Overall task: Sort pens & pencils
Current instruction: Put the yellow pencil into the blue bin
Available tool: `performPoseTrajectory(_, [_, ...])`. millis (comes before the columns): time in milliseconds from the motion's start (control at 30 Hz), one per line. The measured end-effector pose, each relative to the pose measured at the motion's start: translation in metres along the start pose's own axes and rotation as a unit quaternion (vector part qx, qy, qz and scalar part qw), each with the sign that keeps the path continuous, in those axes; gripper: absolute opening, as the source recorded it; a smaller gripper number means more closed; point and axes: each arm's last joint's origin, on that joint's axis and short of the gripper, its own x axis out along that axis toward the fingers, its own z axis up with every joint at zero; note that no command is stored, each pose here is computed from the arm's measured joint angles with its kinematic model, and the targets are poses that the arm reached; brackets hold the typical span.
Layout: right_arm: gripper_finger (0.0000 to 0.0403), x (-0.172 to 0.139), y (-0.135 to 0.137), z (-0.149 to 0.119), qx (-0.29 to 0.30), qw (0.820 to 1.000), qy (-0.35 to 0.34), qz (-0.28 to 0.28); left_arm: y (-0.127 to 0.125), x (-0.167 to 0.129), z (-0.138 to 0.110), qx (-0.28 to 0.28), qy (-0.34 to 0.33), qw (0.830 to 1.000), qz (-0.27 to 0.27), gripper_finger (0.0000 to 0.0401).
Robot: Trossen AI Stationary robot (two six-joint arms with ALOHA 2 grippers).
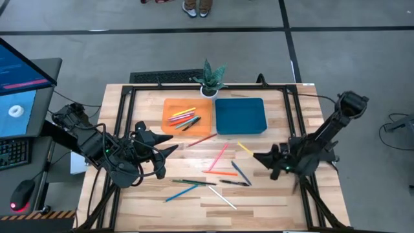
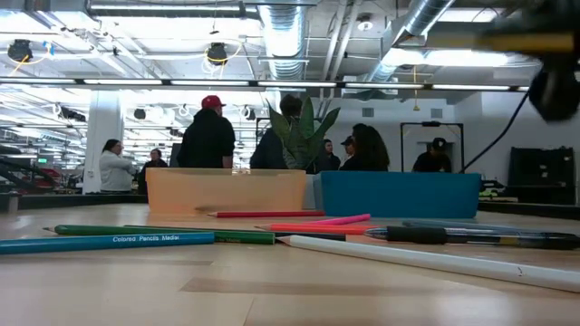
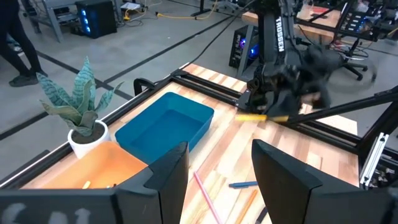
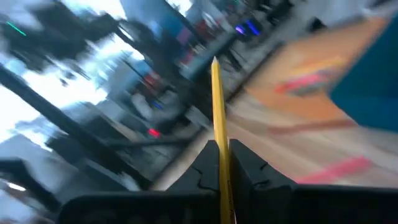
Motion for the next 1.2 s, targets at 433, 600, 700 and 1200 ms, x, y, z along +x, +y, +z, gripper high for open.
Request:
performPoseTrajectory(433, [0.0031, -0.023, 0.028, 0.088, 0.054, 0.962, -0.159, 0.215, 0.000, 0.000, 0.000, 0.009, 0.000, 1.000, 0.000, 0.0167])
performPoseTrajectory(600, [0.0034, -0.024, 0.025, 0.092, 0.031, 0.969, -0.164, 0.183, 0.000, 0.000, 0.000, 0.009, 0.000, 1.000, 0.000, 0.0167])
performPoseTrajectory(700, [0.0030, -0.021, 0.020, 0.091, -0.014, 0.981, -0.163, 0.103, 0.000, 0.000, 0.000, 0.009, 0.000, 1.000, 0.000, 0.0167])
performPoseTrajectory(1200, [0.0033, 0.003, 0.004, 0.109, -0.178, 0.969, -0.169, -0.030, 0.000, 0.000, 0.000, 0.013, 0.000, 1.000, 0.000, 0.0167])
